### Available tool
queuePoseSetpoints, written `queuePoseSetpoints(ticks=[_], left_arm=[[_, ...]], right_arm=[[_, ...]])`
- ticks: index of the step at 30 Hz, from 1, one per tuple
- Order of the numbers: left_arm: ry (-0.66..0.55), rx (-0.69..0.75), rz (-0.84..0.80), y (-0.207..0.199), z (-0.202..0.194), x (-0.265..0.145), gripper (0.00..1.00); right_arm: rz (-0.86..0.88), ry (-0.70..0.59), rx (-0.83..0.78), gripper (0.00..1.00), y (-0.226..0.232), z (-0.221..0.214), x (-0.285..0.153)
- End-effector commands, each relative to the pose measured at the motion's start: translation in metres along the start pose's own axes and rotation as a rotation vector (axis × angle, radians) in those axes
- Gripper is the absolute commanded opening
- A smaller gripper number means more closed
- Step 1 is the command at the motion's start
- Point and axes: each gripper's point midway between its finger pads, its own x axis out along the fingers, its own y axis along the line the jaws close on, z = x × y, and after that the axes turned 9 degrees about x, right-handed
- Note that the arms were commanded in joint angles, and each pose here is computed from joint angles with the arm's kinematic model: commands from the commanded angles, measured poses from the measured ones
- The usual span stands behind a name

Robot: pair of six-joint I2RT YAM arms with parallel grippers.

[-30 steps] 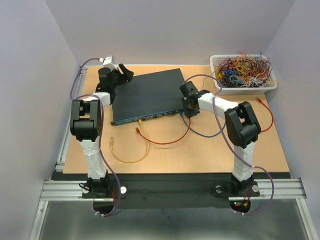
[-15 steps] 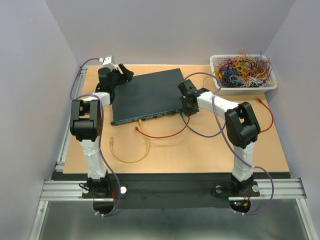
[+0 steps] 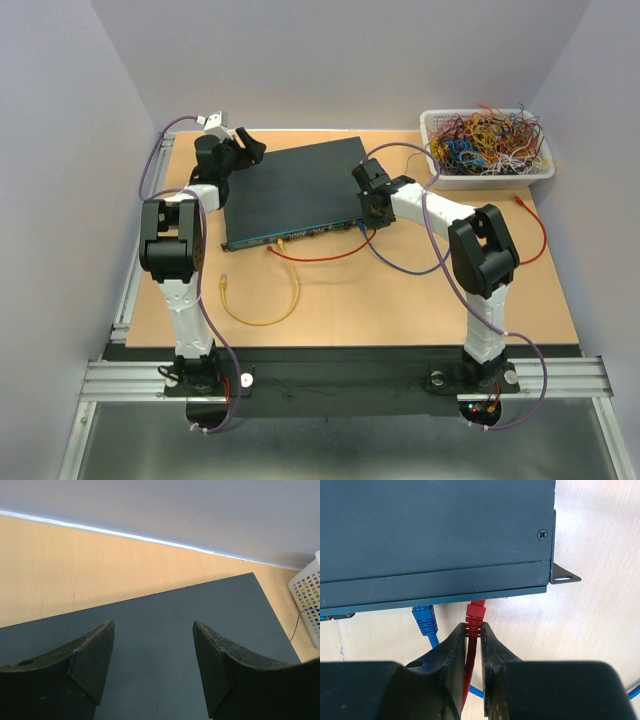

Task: Insert the plug into the switch port

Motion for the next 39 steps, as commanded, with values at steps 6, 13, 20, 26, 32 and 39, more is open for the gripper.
queuePoseSetpoints(ticks=[6,13,20,26,32,39], left_arm=[[-0.067,0.038,-0.029,-0.009,0.029,-0.008,0.75],[-0.065,0.036,-0.032,-0.010,0.029,-0.007,0.75],[-0.062,0.032,-0.036,-0.010,0.028,-0.006,0.75],[-0.060,0.032,-0.035,-0.010,0.027,-0.006,0.75],[-0.057,0.029,-0.037,-0.009,0.025,-0.005,0.75],[-0.055,0.028,-0.043,-0.010,0.025,-0.005,0.75]], right_arm=[[0.124,-0.220,0.058,0.00,0.033,0.058,-0.031],[0.136,-0.244,0.060,0.00,0.032,0.055,-0.042],[0.120,-0.235,0.057,0.00,0.028,0.043,-0.036],[0.119,-0.197,0.058,0.00,0.024,0.021,-0.021],[0.075,-0.147,0.043,0.00,0.010,-0.011,0.000],[0.030,-0.125,0.046,0.01,-0.006,-0.032,0.018]])
